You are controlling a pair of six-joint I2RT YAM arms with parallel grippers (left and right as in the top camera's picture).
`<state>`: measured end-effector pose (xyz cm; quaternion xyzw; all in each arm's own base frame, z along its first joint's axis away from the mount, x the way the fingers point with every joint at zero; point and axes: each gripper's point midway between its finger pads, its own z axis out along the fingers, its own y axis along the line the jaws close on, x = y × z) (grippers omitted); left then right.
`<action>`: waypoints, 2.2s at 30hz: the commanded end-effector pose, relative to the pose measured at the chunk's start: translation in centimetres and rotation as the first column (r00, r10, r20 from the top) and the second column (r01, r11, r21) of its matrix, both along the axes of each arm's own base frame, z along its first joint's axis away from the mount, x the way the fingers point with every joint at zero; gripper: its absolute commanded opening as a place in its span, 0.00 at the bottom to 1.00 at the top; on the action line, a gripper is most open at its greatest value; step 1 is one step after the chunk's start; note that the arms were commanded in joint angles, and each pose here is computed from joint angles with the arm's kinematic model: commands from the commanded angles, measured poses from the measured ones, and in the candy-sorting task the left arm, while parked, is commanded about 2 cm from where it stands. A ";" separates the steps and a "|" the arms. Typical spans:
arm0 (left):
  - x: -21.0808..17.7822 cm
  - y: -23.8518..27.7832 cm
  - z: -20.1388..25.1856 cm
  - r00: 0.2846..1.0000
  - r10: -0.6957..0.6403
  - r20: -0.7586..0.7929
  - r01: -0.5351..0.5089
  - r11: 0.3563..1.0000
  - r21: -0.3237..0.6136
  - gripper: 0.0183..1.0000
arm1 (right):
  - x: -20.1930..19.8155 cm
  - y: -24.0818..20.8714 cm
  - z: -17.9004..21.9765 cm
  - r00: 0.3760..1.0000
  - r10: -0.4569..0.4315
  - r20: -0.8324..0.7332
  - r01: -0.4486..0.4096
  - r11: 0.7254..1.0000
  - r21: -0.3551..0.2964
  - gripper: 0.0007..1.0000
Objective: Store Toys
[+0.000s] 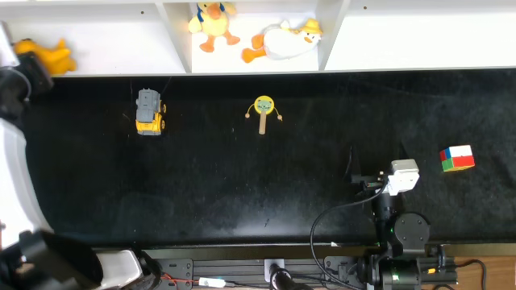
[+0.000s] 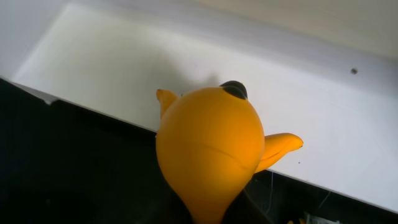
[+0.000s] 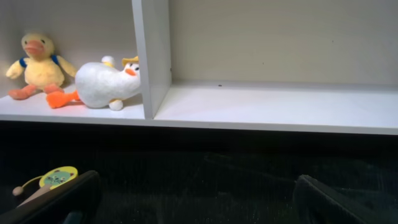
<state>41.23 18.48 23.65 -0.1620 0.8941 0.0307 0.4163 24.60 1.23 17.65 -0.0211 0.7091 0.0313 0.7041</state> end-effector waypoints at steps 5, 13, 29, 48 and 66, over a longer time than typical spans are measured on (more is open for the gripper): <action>2.0 0.8 -2.1 0.998 0.036 -0.051 -0.035 0.999 0.009 0.09 | 0.0 0.2 -0.4 1.000 0.010 -0.002 -0.009 1.000 0.005 1.00; 2.2 1.1 -3.9 0.995 0.046 -0.093 -0.045 0.999 0.005 0.09 | 0.0 0.2 -0.4 1.000 0.010 -0.002 -0.009 1.000 0.005 1.00; 3.3 -0.7 -3.2 0.997 0.007 -0.079 -0.006 1.000 0.011 0.08 | 0.0 0.2 -0.4 1.000 0.010 -0.002 -0.009 1.000 0.005 1.00; 5.1 -2.0 -3.8 0.998 -0.018 -0.063 0.020 0.999 0.034 0.17 | 0.0 0.2 -0.4 1.000 0.010 -0.002 -0.009 1.000 0.005 0.99; 7.0 -2.7 -2.0 0.999 -0.046 0.026 0.045 0.997 0.068 0.83 | 0.0 0.2 -0.4 1.000 0.010 -0.002 -0.009 1.000 0.005 0.99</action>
